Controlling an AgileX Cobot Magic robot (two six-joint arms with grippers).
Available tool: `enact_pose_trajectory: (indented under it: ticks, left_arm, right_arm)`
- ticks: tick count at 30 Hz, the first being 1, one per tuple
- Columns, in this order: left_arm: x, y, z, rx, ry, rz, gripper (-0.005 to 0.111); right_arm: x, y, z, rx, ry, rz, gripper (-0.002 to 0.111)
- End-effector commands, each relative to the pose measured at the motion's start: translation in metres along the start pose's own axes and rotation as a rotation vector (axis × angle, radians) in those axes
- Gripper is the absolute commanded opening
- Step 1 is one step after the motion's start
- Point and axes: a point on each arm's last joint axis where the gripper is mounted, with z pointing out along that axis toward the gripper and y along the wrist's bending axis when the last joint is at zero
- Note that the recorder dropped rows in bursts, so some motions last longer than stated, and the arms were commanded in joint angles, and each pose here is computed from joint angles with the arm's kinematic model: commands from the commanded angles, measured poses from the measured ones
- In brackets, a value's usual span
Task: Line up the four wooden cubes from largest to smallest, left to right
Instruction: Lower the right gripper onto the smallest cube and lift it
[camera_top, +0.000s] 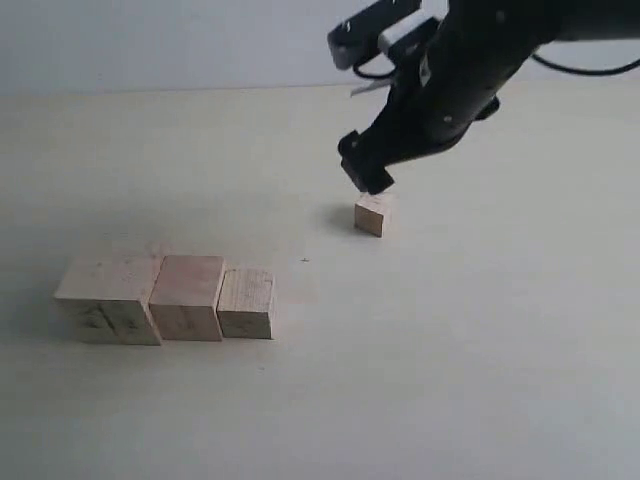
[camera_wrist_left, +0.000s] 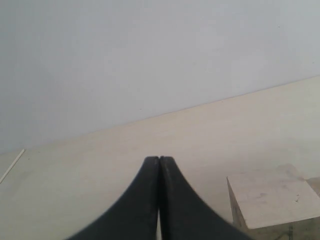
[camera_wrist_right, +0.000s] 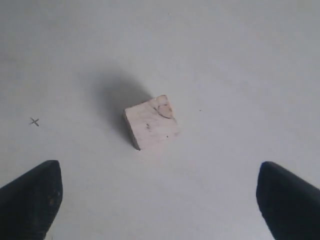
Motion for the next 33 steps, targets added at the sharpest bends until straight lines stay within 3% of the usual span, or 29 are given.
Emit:
enact_pose_trajectory:
  ticks: [1, 11, 14, 19, 33]
  left_arm:
    - [-0.001, 0.0, -0.001, -0.005, -0.01, -0.009, 0.0]
    - [-0.001, 0.0, -0.001, -0.005, -0.01, -0.009, 0.0]
    - [-0.001, 0.0, -0.001, -0.005, -0.01, -0.009, 0.0]
    - [-0.001, 0.0, -0.001, -0.005, -0.01, -0.009, 0.0]
    - [-0.001, 0.0, -0.001, -0.005, -0.01, -0.009, 0.0]
  right_arm:
    - [0.002, 0.006, 0.04, -0.015, 0.003, -0.009, 0.1]
    - [0.018, 0.01, 0.102, -0.009, 0.065, -0.084, 0.095]
    - [0.021, 0.005, 0.105, -0.004, 0.079, -0.074, 0.069]
    - [0.015, 0.002, 0.087, 0.006, 0.064, -0.064, 0.0]
    - [-0.006, -0.017, -0.022, 0.046, -0.098, -0.019, 0.001]
